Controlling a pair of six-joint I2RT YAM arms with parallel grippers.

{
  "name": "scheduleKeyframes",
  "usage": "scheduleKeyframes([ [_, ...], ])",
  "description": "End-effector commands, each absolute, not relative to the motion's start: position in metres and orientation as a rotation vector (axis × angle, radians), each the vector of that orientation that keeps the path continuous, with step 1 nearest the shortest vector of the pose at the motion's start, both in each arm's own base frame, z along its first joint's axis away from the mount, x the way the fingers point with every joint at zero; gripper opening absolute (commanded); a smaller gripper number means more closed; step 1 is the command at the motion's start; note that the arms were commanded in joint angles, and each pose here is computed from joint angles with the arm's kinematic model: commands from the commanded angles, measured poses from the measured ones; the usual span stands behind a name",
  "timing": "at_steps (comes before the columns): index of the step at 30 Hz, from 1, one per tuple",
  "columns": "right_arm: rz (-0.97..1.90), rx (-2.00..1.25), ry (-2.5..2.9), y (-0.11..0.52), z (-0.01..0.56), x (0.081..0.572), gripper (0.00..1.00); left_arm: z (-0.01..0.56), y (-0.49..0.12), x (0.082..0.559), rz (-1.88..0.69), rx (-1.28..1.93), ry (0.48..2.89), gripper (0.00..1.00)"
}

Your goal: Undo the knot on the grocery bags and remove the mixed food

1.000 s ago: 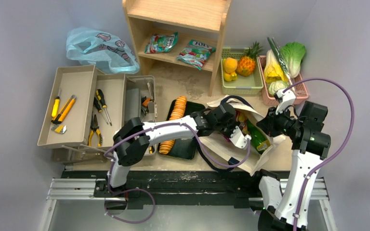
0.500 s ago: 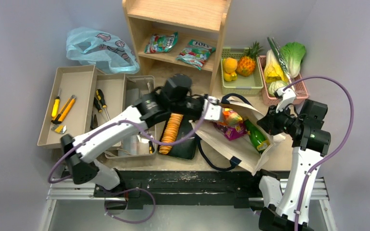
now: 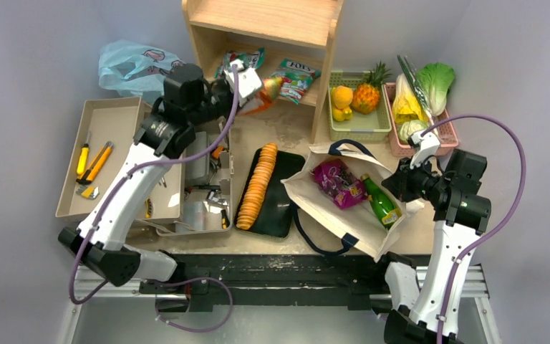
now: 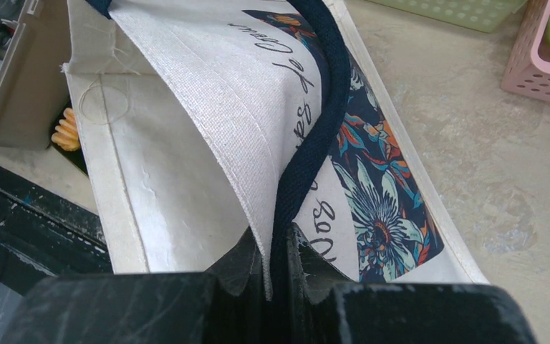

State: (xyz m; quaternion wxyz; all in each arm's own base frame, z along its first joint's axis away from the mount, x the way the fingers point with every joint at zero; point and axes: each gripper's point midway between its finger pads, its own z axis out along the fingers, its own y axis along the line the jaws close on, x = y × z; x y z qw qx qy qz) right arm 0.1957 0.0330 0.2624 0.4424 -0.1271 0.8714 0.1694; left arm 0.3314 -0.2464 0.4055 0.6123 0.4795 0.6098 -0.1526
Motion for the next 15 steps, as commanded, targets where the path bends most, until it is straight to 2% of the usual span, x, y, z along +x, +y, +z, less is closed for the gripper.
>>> scheduleKeyframes([
  [1,0.460,-0.360,2.081,0.044,0.278,0.197,0.00,0.468,-0.186,0.415,0.080,0.888,1.294,0.00],
  [7,0.445,-0.354,2.092,0.041,0.276,0.198,0.00,0.475,-0.190,0.467,0.279,0.913,1.134,0.00],
  [10,0.437,-0.353,2.092,0.040,0.277,0.199,0.00,0.466,-0.207,0.485,0.289,0.962,1.061,0.00],
  [15,0.423,-0.349,2.093,0.038,0.278,0.199,0.00,0.453,-0.222,0.512,0.290,0.979,1.074,0.00],
])
